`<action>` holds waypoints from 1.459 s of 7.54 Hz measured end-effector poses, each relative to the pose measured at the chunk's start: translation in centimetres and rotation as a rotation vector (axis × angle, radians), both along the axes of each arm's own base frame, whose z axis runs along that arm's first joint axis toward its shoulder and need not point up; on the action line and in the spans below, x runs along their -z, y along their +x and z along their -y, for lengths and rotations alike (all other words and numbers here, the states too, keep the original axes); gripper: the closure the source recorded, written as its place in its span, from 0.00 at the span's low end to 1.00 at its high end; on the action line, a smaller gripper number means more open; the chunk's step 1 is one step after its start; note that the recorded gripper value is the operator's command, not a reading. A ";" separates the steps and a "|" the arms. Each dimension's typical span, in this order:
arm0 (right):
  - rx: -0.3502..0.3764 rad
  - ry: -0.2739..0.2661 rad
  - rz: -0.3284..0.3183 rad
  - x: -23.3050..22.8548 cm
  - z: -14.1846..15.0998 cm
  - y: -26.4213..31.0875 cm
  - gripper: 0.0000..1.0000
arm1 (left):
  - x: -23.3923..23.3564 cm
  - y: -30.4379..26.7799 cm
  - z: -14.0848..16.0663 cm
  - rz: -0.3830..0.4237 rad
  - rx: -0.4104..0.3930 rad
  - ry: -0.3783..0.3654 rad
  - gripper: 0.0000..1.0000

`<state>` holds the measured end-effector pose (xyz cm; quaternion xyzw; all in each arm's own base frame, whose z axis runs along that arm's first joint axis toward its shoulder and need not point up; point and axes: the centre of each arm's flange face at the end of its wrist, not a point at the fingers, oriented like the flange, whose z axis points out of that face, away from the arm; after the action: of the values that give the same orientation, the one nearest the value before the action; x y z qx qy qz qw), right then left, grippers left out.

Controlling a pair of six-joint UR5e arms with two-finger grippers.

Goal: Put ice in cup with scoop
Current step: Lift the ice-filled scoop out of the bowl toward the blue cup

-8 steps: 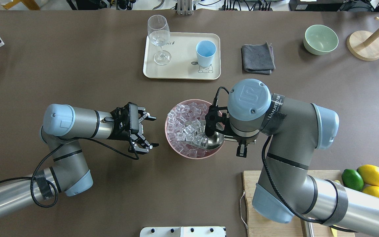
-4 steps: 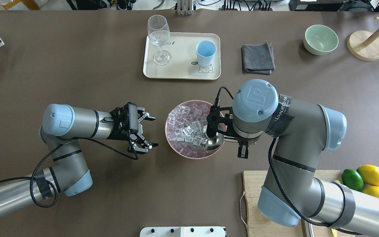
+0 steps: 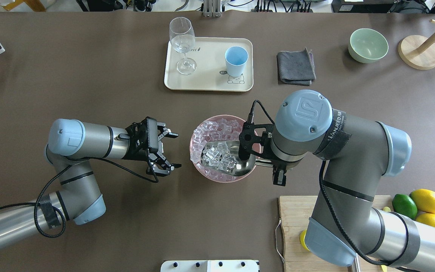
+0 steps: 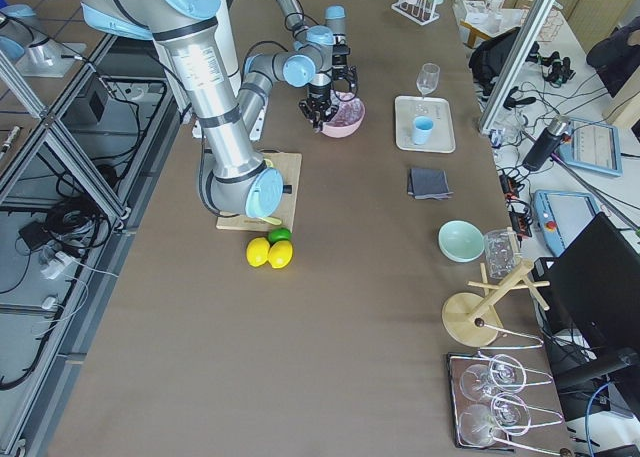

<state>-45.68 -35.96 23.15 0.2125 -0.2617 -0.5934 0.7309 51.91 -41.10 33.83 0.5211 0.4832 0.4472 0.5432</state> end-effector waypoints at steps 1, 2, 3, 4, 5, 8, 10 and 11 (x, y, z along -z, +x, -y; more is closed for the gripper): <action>0.009 -0.007 0.029 -0.3 -0.3 0.2 1.00 | 0.1 0.0 0.0 -0.001 0.000 0.000 0.02; 0.015 -0.009 0.057 -0.6 -0.4 0.4 1.00 | 0.1 0.0 0.0 -0.001 0.001 0.000 0.02; 0.011 -0.011 0.075 -0.8 -0.1 0.9 1.00 | 0.1 0.0 -0.1 -0.002 0.000 0.000 0.02; 0.009 -0.025 0.091 -0.8 0.4 1.6 1.00 | 0.1 0.0 -0.1 -0.002 0.000 0.000 0.02; 0.005 -0.040 0.103 -0.7 0.9 2.1 1.00 | 0.1 0.0 -0.1 -0.002 0.000 0.000 0.02; -0.089 -0.195 0.147 -0.3 2.8 4.4 1.00 | 0.1 0.0 -0.1 -0.003 -0.001 0.000 0.02; -0.182 -0.288 0.166 -0.2 4.2 5.9 1.00 | 0.1 0.0 -0.1 -0.002 -0.001 0.000 0.02; -0.236 -0.335 0.164 -0.5 5.0 6.7 1.00 | 0.1 0.0 -0.1 -0.002 -0.001 0.000 0.02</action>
<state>-38.95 -40.97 23.69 0.1648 -0.3885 -0.4328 0.7966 51.91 -41.03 33.71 0.5214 0.4841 0.4467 0.5425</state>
